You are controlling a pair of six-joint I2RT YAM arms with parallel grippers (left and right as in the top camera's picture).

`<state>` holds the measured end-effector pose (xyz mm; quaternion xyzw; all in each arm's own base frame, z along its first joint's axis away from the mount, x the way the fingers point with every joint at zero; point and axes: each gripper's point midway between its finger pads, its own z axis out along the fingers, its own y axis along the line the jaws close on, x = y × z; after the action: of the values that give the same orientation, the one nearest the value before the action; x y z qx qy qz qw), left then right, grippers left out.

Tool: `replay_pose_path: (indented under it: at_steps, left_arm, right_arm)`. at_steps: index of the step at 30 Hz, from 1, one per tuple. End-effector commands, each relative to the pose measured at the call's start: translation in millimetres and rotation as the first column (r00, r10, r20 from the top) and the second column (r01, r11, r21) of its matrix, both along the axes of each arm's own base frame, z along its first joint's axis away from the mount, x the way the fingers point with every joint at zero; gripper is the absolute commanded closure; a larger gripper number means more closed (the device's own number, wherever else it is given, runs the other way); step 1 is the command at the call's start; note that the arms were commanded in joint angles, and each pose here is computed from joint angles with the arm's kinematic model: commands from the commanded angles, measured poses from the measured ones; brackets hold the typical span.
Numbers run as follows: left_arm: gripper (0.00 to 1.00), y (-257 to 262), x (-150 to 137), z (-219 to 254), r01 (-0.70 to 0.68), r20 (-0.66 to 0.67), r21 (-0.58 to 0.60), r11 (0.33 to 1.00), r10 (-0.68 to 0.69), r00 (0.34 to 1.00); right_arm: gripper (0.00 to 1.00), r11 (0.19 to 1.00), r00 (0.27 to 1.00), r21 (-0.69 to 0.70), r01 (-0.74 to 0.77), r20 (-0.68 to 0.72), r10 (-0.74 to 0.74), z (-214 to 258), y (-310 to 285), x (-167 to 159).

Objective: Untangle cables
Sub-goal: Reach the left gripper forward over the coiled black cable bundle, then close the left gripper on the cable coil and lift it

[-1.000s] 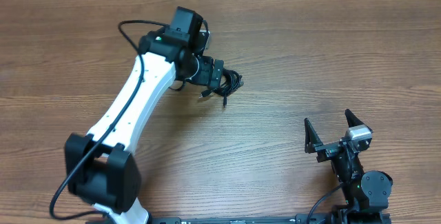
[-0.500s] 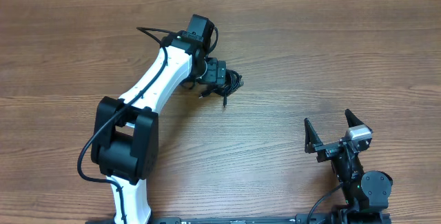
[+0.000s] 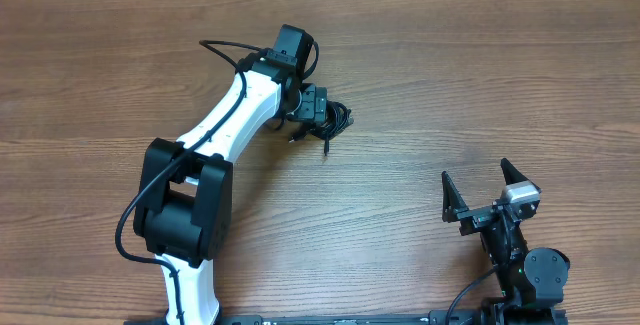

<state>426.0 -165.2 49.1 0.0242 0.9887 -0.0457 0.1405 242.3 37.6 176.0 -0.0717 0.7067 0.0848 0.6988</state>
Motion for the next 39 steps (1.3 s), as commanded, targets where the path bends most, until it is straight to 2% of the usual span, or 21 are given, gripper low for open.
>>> replay_pose_path:
  at_steps: [1, 9, 16, 23, 32, 39]
  left_arm:
    - [0.02, 0.4, -1.3, -13.1, -0.011, 0.0, 0.013, 1.0, 0.011, 1.0]
    - [0.02, 3.2, 2.0, -20.8, -0.018, 0.011, 0.034, 0.999, 0.017, 1.0]
    - [0.05, 1.4, -5.9, -53.9, -0.008, -0.065, 0.038, 0.999, 0.011, 0.998]
    - [0.09, 2.1, -7.7, -57.6, -0.008, -0.076, 0.042, 0.999, 0.011, 0.997]
    - [0.2, 2.4, -8.7, -57.8, -0.008, -0.08, 0.044, 0.999, 0.011, 0.997]
    - [0.42, -5.8, -11.9, -57.8, 0.003, -0.099, -0.003, 1.0, -0.004, 0.995]
  right_arm:
    - [0.0, 1.0, 1.0, -0.005, 0.002, 0.004, -0.002, -2.0, -0.1, 0.2]
    - [0.0, 1.0, 1.0, -0.005, 0.002, 0.004, -0.002, -2.0, -0.1, 0.2]
    - [0.0, 1.0, 1.0, -0.005, 0.002, 0.004, -0.002, -2.0, -0.1, 0.2]
    - [0.0, 1.0, 1.0, -0.005, 0.002, 0.004, -0.002, -2.0, -0.1, 0.2]
    - [0.0, 1.0, 1.0, -0.005, 0.002, 0.004, -0.002, -2.0, -0.2, 0.2]
    - [0.0, 1.0, 1.0, -0.005, 0.002, 0.004, -0.002, -2.0, -0.2, 0.2]
